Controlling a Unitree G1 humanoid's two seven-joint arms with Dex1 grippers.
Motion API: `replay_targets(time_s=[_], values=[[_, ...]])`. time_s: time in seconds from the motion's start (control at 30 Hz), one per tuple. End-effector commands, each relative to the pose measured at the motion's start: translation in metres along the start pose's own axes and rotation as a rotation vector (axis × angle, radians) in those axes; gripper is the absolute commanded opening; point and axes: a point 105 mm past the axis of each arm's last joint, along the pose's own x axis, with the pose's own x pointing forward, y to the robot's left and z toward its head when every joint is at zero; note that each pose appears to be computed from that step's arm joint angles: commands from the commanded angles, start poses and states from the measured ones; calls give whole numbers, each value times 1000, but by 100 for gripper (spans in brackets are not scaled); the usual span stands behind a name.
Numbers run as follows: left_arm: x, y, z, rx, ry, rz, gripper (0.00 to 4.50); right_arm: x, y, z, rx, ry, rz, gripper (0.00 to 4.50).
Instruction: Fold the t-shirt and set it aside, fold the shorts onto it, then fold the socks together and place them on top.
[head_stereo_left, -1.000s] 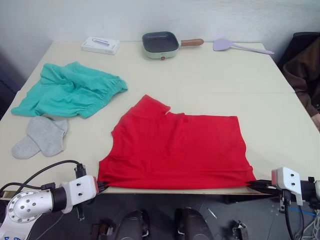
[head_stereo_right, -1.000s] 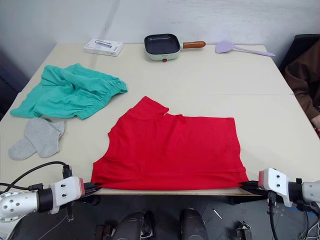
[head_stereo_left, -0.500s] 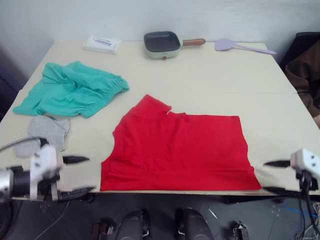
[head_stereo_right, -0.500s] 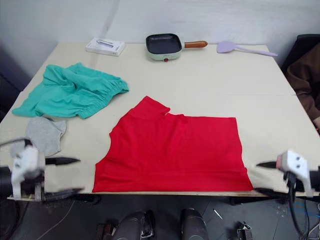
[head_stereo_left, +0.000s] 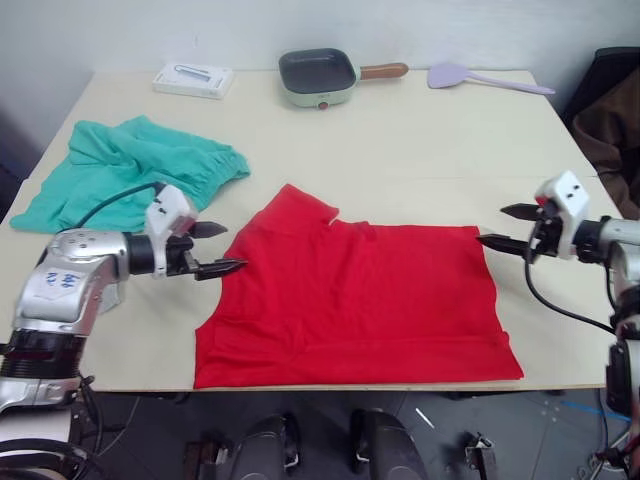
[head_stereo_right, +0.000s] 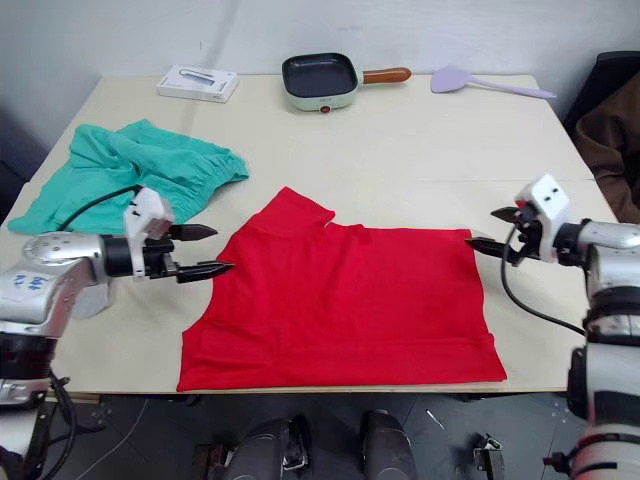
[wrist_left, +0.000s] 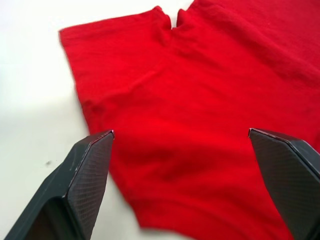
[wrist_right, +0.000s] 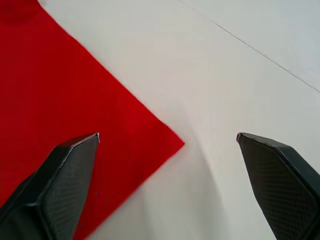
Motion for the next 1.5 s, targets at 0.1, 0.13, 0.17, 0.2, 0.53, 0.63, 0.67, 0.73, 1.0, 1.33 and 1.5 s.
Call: replay_targets(time_s=[0.1,0.13,0.17,0.2,0.53,0.63,0.67,0.73,1.0,1.33,1.5], values=[[8,-4,2,16,-17,14,450,15,-4,-5,82,75,-61,448],[9,-4,-2,14,-9,28,450,18,-3,-5,85,88,-61,448],[9,-5,-4,14,-5,31,450,22,-3,-4,87,89,-68,448],[10,-6,-5,16,-4,34,450,24,-3,-3,97,92,-77,448],[5,-15,-13,14,23,46,450,35,2,-13,160,146,-99,317],[5,-8,-13,8,21,71,450,36,7,-14,159,151,-60,228],[6,-2,-10,-3,14,96,450,36,8,-14,149,154,-53,197],[10,10,-4,-25,-4,132,450,35,8,-15,141,156,-47,127],[46,61,9,-120,-21,250,450,34,12,-10,96,120,0,1],[83,81,-1,-151,87,314,450,35,19,-11,83,93,47,1],[102,67,6,-184,50,233,411,36,22,-15,89,90,63,0]])
